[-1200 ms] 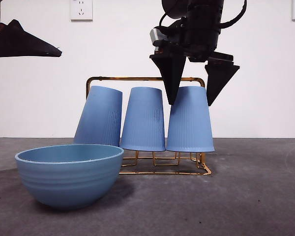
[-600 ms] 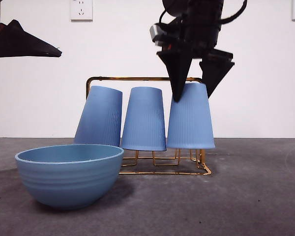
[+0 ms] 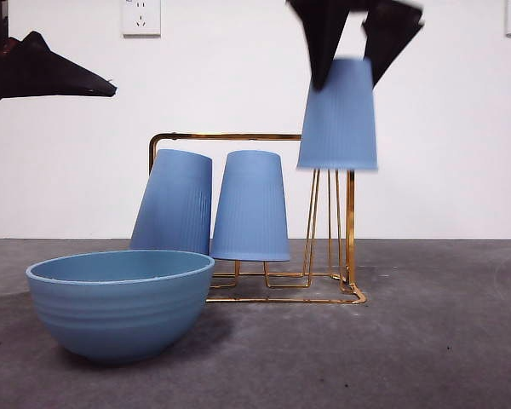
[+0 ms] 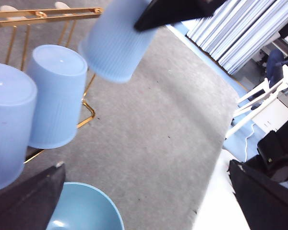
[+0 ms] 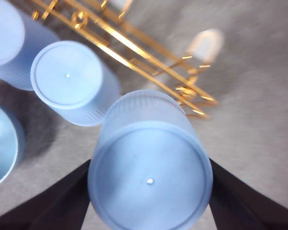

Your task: Right arm lift cup from the cupboard, then place it on the right of the bowl

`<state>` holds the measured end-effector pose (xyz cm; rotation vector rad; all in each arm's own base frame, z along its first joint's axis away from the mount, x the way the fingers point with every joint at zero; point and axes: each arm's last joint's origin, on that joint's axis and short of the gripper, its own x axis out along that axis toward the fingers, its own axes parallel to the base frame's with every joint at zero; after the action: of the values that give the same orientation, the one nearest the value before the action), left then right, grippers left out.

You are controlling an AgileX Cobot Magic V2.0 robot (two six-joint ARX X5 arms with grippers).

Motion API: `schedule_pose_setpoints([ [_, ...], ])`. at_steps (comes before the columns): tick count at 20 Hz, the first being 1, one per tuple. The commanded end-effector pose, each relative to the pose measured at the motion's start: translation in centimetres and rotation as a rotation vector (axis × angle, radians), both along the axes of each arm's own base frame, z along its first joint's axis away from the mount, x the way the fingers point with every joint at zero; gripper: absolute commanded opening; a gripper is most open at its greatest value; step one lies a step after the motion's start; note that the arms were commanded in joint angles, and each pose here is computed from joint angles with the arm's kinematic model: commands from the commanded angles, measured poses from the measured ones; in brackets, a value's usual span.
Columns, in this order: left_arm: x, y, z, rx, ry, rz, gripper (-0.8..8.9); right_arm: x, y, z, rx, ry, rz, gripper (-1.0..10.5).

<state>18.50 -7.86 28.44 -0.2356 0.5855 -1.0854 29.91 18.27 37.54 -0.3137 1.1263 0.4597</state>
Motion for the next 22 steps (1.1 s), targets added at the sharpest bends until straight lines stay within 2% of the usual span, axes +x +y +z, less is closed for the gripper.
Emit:
schedule_pose_setpoints([
  [1,0.1,-0.3,0.6,-0.001,-0.029,-0.016,5.54,-2.1,-0.9,2.2,0.008,-0.012,-0.006,2.7],
  [5,0.1,-0.4,0.5,0.001,-0.021,-0.011,5.54,-6.1,-3.4,4.5,0.061,-0.092,-0.003,2.7],
  [9,0.1,-0.4,0.4,0.001,0.007,-0.009,5.54,-10.2,-5.7,3.5,0.172,-0.167,0.029,2.7],
  [15,0.8,-0.7,-0.7,-0.009,0.162,0.027,5.54,-14.9,-8.3,-1.4,0.344,-0.235,0.058,2.7],
  [19,1.2,-0.8,-0.8,-0.016,0.164,0.029,5.54,-16.6,-9.1,-6.2,0.511,-0.223,0.041,2.7],
  [22,1.1,-0.9,-1.0,-0.020,0.210,0.036,5.54,-17.1,-9.2,-9.5,0.620,-0.197,0.009,2.7],
])
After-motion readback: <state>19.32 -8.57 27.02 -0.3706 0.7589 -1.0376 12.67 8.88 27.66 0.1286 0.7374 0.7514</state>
